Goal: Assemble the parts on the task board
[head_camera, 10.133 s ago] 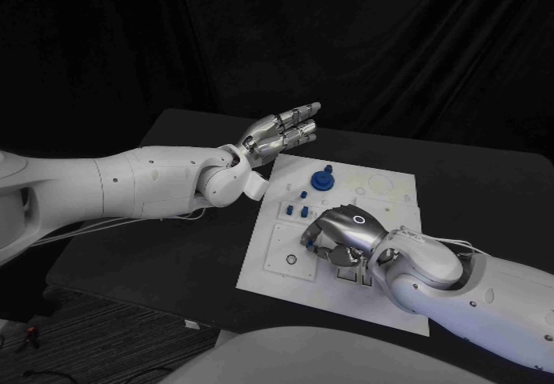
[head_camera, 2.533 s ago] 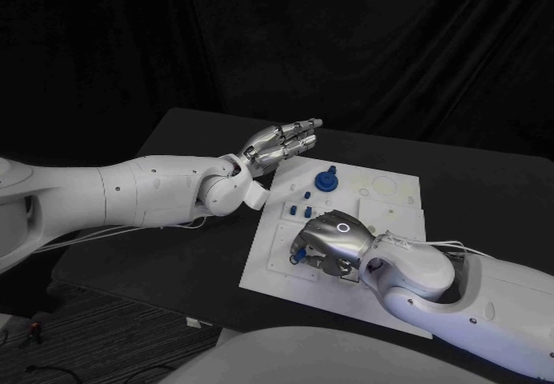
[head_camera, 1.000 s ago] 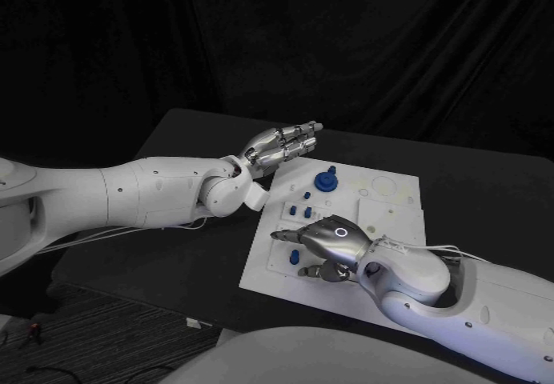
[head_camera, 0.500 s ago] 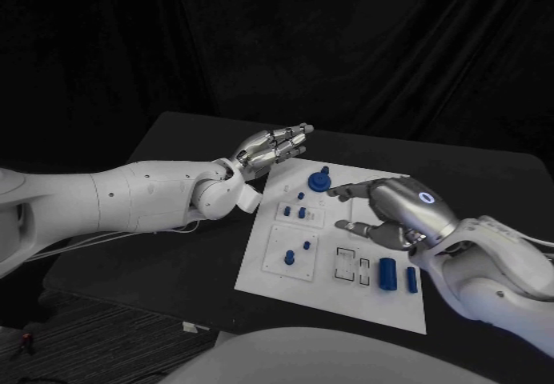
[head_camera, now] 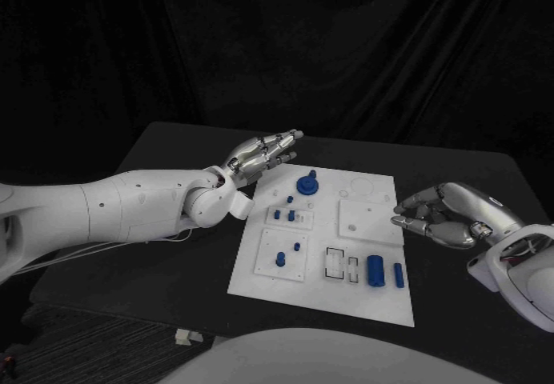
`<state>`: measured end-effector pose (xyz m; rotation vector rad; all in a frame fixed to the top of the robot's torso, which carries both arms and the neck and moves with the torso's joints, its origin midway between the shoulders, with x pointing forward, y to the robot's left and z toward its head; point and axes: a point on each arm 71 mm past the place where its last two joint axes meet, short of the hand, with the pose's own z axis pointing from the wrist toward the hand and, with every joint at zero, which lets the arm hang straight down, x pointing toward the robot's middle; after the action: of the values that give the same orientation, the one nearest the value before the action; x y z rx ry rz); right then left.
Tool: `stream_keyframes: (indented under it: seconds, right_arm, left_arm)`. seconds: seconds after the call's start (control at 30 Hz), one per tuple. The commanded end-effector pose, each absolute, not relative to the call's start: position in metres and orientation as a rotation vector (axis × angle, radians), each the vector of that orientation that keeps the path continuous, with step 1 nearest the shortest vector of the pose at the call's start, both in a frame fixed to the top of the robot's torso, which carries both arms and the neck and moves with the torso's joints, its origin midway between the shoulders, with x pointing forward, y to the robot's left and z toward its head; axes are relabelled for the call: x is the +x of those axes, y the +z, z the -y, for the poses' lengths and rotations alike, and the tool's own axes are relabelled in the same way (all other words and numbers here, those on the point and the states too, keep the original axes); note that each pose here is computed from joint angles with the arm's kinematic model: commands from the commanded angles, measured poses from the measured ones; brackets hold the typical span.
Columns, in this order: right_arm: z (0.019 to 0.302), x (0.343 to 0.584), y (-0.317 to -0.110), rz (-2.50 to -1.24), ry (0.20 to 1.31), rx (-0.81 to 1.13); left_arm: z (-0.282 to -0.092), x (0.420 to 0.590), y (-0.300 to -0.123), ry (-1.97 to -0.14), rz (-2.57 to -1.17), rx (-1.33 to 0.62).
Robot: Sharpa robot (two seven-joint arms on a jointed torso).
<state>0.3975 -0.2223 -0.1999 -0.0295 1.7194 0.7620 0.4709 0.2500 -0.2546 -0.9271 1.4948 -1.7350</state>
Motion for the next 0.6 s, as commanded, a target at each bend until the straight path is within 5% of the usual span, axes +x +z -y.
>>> stream_keyframes:
  seconds: [0.03,0.27,0.6]
  right_arm:
    - [0.232,0.395,-0.222,-1.976,0.67,0.1]
    - [0.244,0.391,-0.241,-2.135,0.509,0.161]
    - [0.235,0.387,-0.251,-2.25,0.418,0.143]
  left_arm:
    - [-0.25,0.47,-0.253,-1.75,-1.437,-0.905]
    - [-0.25,0.469,-0.259,-1.72,-1.414,-0.905]
    - [-0.252,0.466,-0.262,-1.696,-1.411,-0.912]
